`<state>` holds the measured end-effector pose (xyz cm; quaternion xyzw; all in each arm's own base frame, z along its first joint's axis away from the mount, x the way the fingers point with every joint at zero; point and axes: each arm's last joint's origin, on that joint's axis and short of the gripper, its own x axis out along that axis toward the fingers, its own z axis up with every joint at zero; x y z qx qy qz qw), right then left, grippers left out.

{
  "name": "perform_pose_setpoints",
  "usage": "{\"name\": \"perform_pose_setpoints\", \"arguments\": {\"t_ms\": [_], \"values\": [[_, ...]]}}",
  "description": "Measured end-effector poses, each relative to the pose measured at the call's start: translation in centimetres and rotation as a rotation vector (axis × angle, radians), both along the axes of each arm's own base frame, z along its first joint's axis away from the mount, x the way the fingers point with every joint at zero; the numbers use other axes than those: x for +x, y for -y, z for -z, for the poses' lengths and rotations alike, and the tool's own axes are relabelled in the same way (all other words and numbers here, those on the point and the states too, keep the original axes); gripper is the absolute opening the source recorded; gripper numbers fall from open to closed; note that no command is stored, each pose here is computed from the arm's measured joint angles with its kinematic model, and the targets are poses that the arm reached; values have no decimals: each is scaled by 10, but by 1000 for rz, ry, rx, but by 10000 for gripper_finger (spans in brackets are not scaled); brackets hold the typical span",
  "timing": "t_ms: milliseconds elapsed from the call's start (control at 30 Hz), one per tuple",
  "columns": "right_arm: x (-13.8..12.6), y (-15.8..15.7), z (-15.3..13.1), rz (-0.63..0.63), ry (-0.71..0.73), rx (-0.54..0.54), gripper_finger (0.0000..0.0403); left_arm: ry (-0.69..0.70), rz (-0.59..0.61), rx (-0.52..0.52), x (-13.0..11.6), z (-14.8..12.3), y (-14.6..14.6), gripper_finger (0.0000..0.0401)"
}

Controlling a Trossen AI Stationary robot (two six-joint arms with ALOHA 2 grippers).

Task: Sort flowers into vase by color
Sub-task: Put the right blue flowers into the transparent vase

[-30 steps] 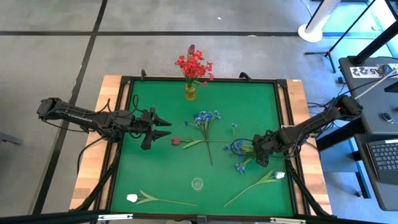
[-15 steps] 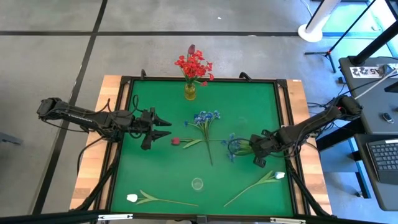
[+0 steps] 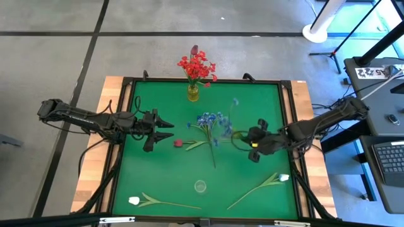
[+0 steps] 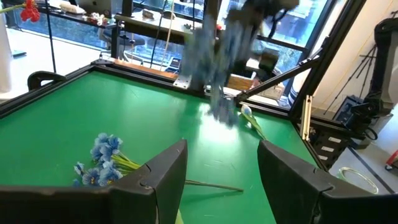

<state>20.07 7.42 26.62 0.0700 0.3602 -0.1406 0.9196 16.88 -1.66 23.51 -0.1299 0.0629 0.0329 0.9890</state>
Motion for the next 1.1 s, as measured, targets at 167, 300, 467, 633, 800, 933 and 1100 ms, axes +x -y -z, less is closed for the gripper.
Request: {"name": "perform_pose_setpoints", "arguments": {"t_ms": [167, 300, 467, 633, 800, 933, 1100], "values": [[11, -2, -34, 4, 362, -52, 10, 1, 0, 0, 0, 0, 0, 190], [21, -7, -46, -91, 597, -62, 7, 2, 0, 0, 0, 0, 0, 190], [30, -16, -45, -247, 871, 26, 7, 1, -14, 6, 0, 0, 0, 190], [48, -28, -32, -378, 1020, 58, 6, 1, -50, 11, 0, 0, -1, 190], [72, -40, -9, -406, 1093, 54, 6, 4, -53, 9, 0, 0, -2, 190], [91, -51, -1, -456, 1155, 78, 6, 4, -83, 6, 0, 0, -3, 190], [108, -66, -8, -544, 1187, 124, 6, -1, -124, -12, 0, 1, -4, 190]]}}
